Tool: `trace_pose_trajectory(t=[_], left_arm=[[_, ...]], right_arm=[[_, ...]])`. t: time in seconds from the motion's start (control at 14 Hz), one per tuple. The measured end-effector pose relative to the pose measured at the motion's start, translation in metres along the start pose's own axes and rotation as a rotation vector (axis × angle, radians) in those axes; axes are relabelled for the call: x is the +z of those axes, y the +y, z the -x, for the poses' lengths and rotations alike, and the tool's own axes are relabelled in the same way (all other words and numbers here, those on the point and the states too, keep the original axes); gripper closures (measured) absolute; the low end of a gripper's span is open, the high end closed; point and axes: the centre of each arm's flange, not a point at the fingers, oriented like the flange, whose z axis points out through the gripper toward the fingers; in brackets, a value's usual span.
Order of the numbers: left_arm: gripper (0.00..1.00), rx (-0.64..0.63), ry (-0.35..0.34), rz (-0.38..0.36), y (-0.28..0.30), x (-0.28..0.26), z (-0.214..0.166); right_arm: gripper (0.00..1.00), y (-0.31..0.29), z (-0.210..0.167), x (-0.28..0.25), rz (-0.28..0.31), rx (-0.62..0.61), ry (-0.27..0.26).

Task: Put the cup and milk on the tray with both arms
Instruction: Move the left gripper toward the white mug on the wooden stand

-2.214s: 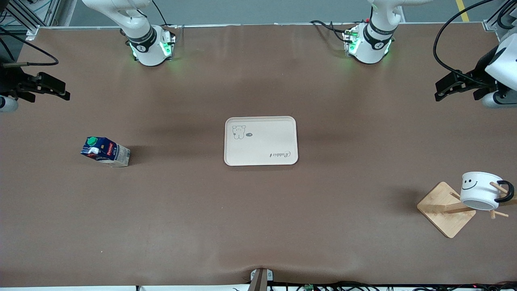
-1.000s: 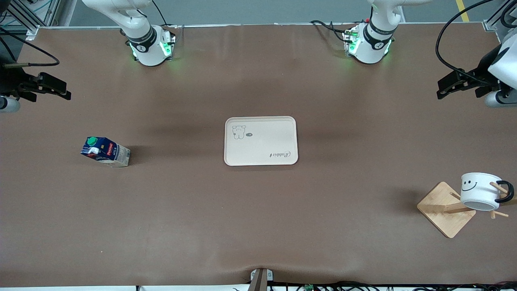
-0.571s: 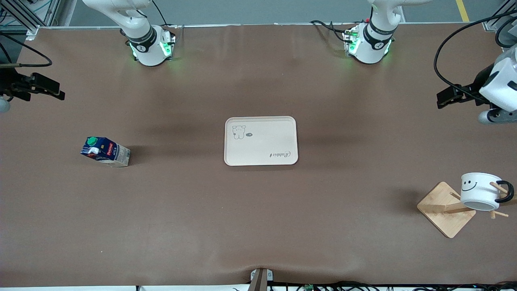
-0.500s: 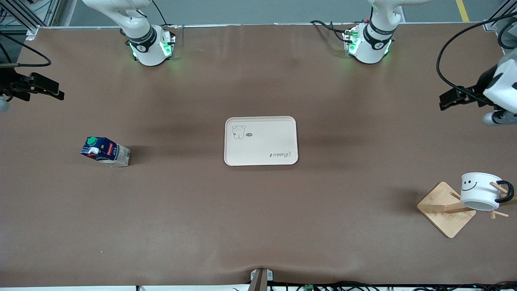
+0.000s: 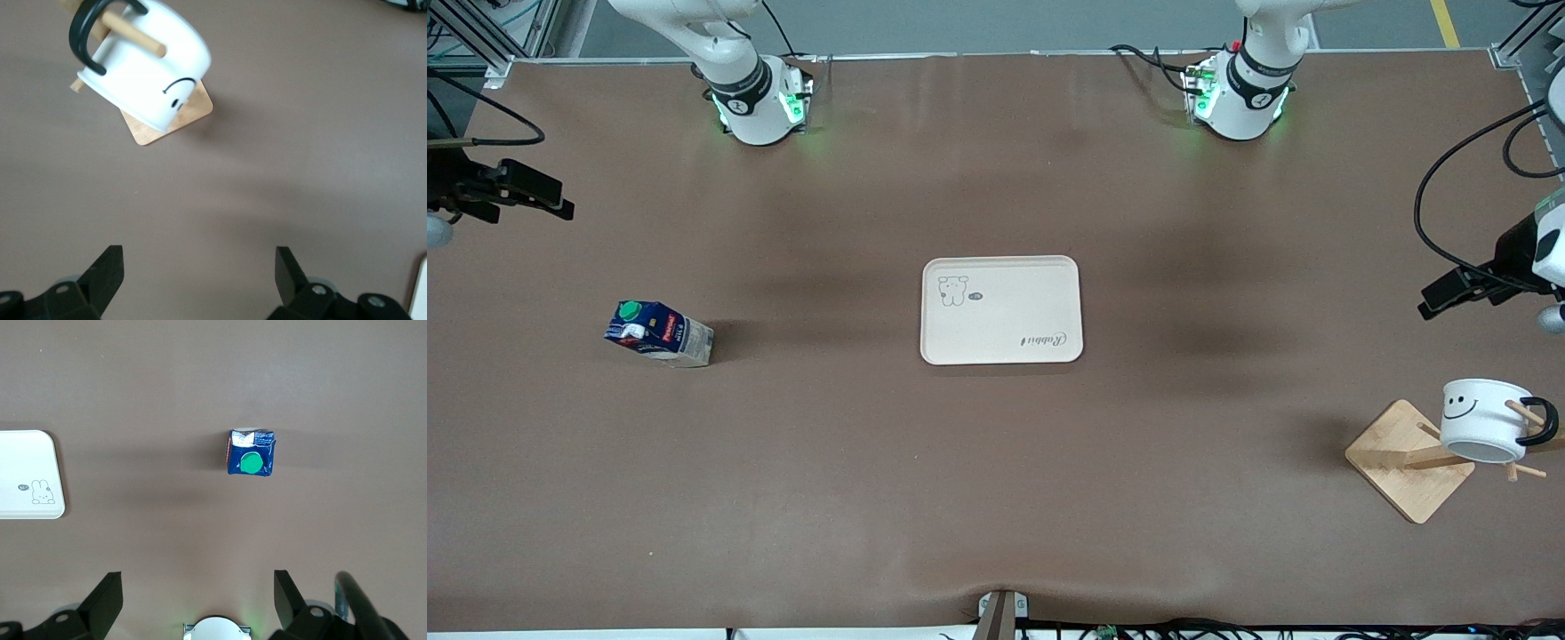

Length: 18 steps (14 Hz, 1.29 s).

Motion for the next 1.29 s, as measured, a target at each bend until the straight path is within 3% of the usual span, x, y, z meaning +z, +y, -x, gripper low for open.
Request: trace_pose_trajectory(t=[0.36,0.71,1.29], left_arm=[[0.00,-0.086,0.124,0.080,-0.013,0.045,0.020],[0.00,-0.089,0.276,0.083,-0.018,0.068,0.022],[0.00,0.026,0.400,0.050,-0.039,0.105,-0.006]], right_arm=[[0.00,0.001,0.000,0.001,-0.001,0.002,-0.006],[0.00,0.002,0.000,0.001,-0.001,0.004,-0.005],[0.00,0.003,0.000,0.001,-0.001,0.005,-0.007]])
